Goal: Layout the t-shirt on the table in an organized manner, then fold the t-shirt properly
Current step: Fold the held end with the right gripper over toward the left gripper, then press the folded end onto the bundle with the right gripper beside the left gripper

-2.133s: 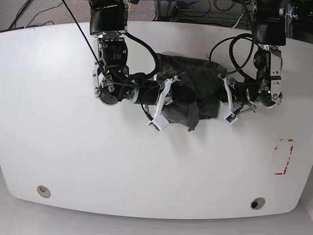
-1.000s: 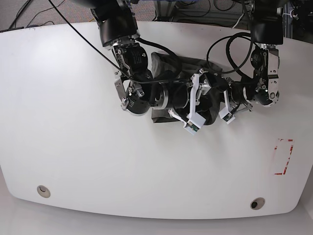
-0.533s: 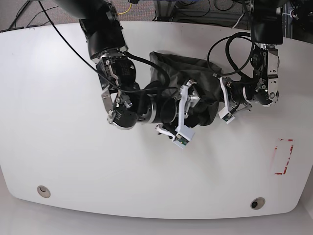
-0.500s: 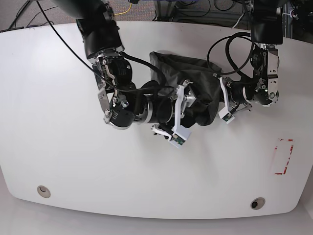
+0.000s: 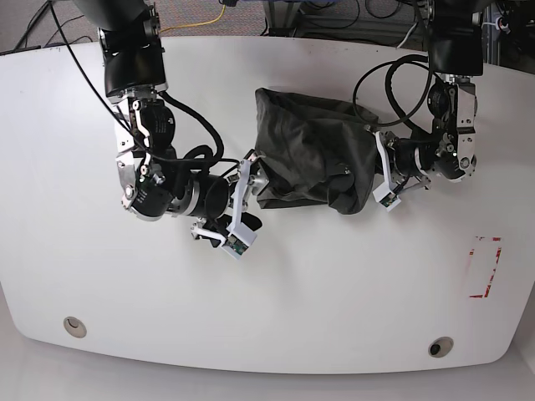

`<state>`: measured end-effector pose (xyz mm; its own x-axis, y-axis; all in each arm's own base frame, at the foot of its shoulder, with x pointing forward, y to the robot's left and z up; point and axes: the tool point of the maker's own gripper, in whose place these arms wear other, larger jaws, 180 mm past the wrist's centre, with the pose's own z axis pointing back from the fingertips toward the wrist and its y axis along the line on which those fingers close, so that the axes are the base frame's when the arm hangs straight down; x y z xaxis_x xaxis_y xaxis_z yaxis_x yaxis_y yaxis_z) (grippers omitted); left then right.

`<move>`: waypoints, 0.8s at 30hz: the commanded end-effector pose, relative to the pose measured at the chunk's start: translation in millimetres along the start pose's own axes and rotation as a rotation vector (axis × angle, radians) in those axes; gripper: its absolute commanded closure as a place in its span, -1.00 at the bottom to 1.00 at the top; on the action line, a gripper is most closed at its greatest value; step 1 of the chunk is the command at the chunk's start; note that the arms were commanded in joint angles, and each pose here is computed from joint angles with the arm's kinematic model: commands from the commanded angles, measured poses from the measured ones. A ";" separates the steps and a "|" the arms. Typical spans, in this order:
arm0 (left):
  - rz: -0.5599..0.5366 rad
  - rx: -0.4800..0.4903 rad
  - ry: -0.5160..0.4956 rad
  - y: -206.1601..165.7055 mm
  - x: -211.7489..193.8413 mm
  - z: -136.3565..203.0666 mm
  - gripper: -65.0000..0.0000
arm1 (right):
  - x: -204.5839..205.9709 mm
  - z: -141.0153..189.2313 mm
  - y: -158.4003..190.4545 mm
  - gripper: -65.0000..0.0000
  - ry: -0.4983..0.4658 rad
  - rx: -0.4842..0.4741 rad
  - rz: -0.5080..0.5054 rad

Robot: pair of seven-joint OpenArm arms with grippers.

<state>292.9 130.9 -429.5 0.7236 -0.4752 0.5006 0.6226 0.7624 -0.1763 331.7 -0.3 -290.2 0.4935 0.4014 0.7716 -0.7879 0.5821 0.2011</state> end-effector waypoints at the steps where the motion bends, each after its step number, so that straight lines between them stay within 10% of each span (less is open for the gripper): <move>1: -0.007 0.032 0.174 2.3 -40.4 -3.9 0.80 | 6.6 2.7 -8.5 -0.49 -0.032 0.005 -0.003; 24: -0.007 0.032 0.174 2.3 -40.4 -3.9 0.80 | -9.3 -1.2 41.2 -0.48 -0.109 0.255 -0.104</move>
<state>293.1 129.9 -429.3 0.7221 -0.4713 0.5063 0.6223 0.7622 -0.1781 288.7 17.7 -306.0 0.5782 0.2889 0.7631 -0.7902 0.4311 0.4355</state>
